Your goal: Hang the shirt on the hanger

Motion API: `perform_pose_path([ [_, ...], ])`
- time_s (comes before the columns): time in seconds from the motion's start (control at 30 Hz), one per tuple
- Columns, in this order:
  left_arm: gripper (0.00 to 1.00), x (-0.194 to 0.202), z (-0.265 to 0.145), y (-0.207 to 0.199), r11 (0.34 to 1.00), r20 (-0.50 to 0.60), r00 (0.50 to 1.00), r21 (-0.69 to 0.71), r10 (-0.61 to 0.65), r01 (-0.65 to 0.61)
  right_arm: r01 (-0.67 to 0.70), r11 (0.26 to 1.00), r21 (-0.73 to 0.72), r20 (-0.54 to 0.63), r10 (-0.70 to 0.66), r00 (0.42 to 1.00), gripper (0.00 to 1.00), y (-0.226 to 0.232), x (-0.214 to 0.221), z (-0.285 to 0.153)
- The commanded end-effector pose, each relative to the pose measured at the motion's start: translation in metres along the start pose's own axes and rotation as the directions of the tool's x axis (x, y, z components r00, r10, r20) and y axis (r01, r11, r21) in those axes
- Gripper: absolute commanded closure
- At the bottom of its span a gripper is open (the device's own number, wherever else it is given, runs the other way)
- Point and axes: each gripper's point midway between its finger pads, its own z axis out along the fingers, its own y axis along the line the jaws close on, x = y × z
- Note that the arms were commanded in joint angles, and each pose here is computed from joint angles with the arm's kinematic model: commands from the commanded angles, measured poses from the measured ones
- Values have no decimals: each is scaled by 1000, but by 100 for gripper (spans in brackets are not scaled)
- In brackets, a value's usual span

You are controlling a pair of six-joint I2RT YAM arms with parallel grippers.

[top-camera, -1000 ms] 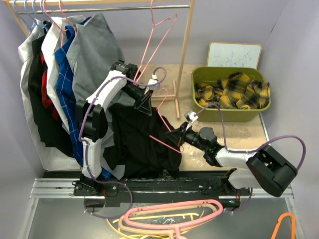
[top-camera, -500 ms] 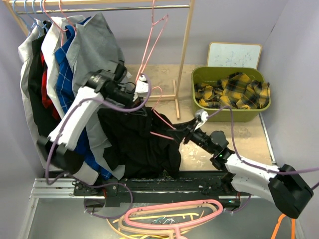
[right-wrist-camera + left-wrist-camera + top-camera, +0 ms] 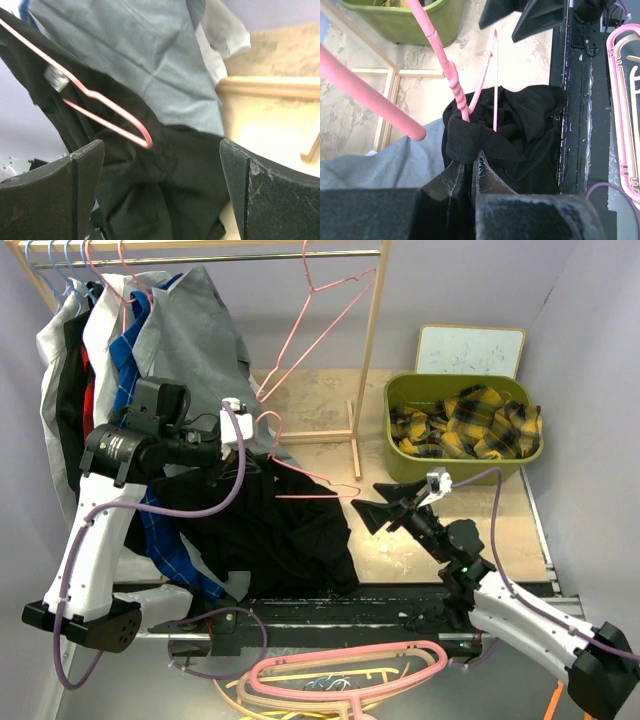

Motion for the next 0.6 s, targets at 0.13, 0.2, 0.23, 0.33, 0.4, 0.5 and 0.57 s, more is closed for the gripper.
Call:
perform_pose_path([
  [0.13, 100, -23, -17, -5, 999, 65, 998, -32, 26, -24, -150, 988, -46, -106, 144, 984, 14, 3, 39, 20],
  [0.2, 100, -29, -20, -8, 999, 78, 996, -25, 33, -31, -164, 983, -79, -121, 154, 981, 16, 8, 42, 29],
  [0.23, 100, -31, -21, -9, 999, 83, 996, -22, 36, -34, -175, 981, -88, -118, 165, 979, 16, 10, 42, 33],
  [0.33, 100, -34, -22, -9, 999, 90, 995, -20, 41, -39, -198, 971, -131, -91, 188, 978, 18, 17, 35, 43],
  [0.4, 100, -33, -21, -8, 999, 88, 995, -18, 38, -36, -208, 964, -168, -88, 195, 977, 19, 24, 32, 49],
  [0.5, 100, -33, -20, -7, 999, 91, 995, -12, 34, -33, -225, 953, -204, -100, 208, 973, 22, 30, 34, 57],
  [0.57, 100, -33, -19, -6, 999, 92, 995, -10, 32, -32, -247, 945, -216, -110, 228, 967, 24, 32, 37, 60],
])
